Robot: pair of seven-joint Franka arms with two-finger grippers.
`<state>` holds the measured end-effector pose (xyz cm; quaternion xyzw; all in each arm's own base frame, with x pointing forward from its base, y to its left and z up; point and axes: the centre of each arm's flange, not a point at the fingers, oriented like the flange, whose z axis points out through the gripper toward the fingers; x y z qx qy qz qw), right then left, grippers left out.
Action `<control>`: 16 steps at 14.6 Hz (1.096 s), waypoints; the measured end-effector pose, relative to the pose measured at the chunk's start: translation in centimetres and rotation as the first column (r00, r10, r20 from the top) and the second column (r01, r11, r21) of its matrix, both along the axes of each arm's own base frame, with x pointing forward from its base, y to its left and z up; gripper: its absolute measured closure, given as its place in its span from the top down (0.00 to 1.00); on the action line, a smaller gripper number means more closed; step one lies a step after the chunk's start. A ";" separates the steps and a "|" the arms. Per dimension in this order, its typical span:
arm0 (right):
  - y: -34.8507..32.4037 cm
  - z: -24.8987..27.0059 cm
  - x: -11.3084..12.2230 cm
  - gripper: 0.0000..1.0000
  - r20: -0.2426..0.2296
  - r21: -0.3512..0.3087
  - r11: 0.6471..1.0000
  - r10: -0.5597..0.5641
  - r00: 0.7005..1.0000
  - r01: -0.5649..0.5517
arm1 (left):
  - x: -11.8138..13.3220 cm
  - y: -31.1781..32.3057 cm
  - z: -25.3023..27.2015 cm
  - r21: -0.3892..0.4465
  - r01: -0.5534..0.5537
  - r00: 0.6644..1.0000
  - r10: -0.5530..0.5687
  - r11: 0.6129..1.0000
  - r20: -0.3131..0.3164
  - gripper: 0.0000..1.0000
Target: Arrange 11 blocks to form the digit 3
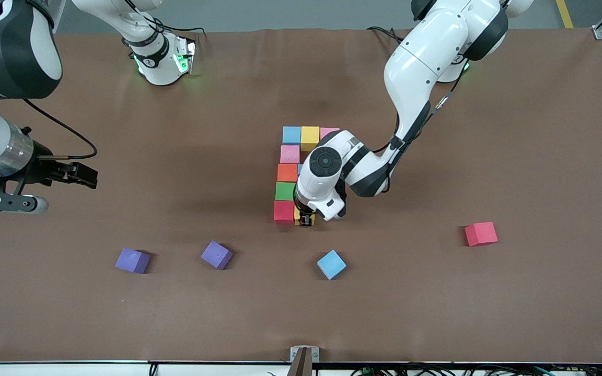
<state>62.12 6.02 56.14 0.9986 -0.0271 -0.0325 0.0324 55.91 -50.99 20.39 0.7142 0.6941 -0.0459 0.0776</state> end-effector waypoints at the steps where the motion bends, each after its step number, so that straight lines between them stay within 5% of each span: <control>1: 0.2 0.0 0.0 1.00 -0.002 0.005 1.000 0.002 1.000 -0.002 | 0.0 0.0 0.0 0.000 0.000 1.000 0.000 1.000 0.000 0.61; 2: 0.3 0.0 -0.1 1.00 -0.004 0.013 1.000 0.002 1.000 -0.002 | 0.0 0.0 0.0 0.000 0.003 1.000 -0.003 1.000 0.001 0.62; 7: 0.4 -0.2 -0.3 1.00 -0.028 0.023 1.000 -0.002 1.000 0.002 | 0.0 0.0 0.0 0.000 0.022 1.000 -0.022 1.000 0.005 1.00; 10: 0.5 -0.4 -0.8 1.00 -0.068 0.019 1.000 -0.006 0.998 0.007 | 0.5 -0.2 1.1 -0.009 0.024 0.999 -0.024 1.000 0.023 1.00; 16: 0.5 1.1 -1.7 1.00 -0.061 0.019 1.000 -0.005 0.998 0.006 | 1.1 0.6 10.7 0.032 0.114 0.992 -0.116 0.993 0.056 1.00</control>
